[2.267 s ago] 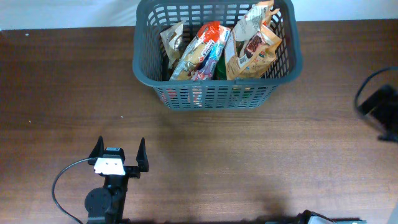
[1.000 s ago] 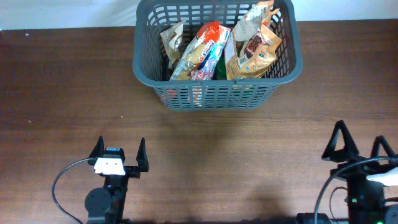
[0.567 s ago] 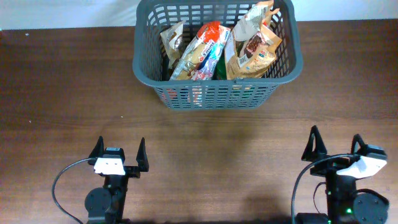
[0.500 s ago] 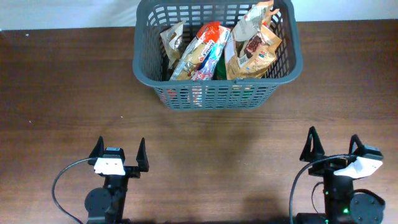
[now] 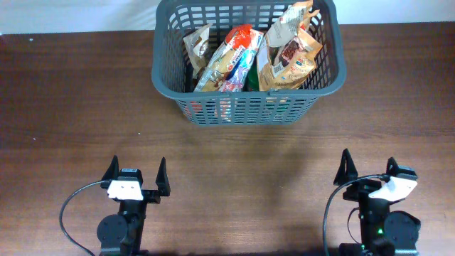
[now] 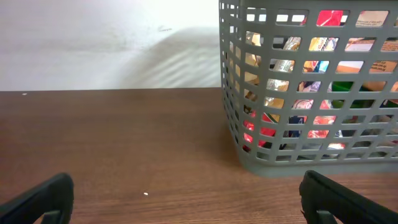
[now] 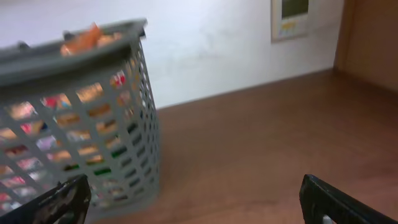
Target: Pack container
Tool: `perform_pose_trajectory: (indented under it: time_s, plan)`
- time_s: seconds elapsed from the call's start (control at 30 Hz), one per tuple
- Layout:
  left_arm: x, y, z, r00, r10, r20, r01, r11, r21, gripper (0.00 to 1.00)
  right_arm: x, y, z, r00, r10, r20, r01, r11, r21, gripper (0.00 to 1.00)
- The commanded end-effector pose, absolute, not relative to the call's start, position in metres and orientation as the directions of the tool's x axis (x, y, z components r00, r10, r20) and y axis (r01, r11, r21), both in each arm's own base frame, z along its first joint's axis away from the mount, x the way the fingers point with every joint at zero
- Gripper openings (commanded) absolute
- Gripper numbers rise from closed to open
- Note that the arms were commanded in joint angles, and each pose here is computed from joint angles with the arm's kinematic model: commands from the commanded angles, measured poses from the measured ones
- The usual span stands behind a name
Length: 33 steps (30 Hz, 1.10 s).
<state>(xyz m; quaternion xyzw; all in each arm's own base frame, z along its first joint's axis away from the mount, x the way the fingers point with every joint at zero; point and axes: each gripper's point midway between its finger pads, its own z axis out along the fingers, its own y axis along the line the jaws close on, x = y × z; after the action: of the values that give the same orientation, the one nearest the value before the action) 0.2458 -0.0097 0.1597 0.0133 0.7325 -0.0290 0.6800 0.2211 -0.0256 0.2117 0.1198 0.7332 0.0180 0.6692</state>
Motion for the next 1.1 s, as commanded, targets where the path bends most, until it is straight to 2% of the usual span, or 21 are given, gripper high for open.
perform_pose_trajectory:
  time_s: [0.0, 0.17, 0.33, 0.57, 0.8, 1.07]
  plan:
    - [0.246, -0.007, 0.158, -0.072, -0.005, -0.997, 0.047, 0.999, -0.008, 0.99, 0.225, -0.022, 0.191, -0.115, 0.190, -0.975, 0.141, 0.975, 0.173, 0.99]
    - [0.246, -0.007, 0.158, -0.072, -0.005, -0.997, 0.047, 0.999, -0.008, 0.99, 0.228, -0.022, 0.172, -0.161, 0.152, -0.975, 0.141, 0.981, 0.130, 0.99]
    - [0.246, -0.007, 0.158, -0.072, -0.005, -0.997, 0.047, 0.999, -0.008, 0.99, 0.228, -0.022, 0.165, -0.191, 0.022, -0.981, 0.118, 0.993, -0.001, 0.99]
    - [0.246, -0.007, 0.158, -0.072, -0.005, -0.997, 0.047, 0.999, -0.008, 0.99, 0.231, -0.021, 0.139, -0.247, 0.013, -0.969, 0.108, 0.994, -0.014, 0.99]
    - [0.246, -0.007, 0.158, -0.072, -0.005, -0.997, 0.047, 0.999, -0.008, 0.99, 0.231, -0.019, 0.139, -0.254, -0.111, -0.961, 0.062, 0.989, -0.131, 0.99]
    - [0.246, -0.007, 0.158, -0.072, -0.005, -0.997, 0.047, 0.999, -0.008, 0.99, 0.231, -0.019, 0.139, -0.255, -0.117, -0.960, 0.061, 0.989, -0.136, 0.99]
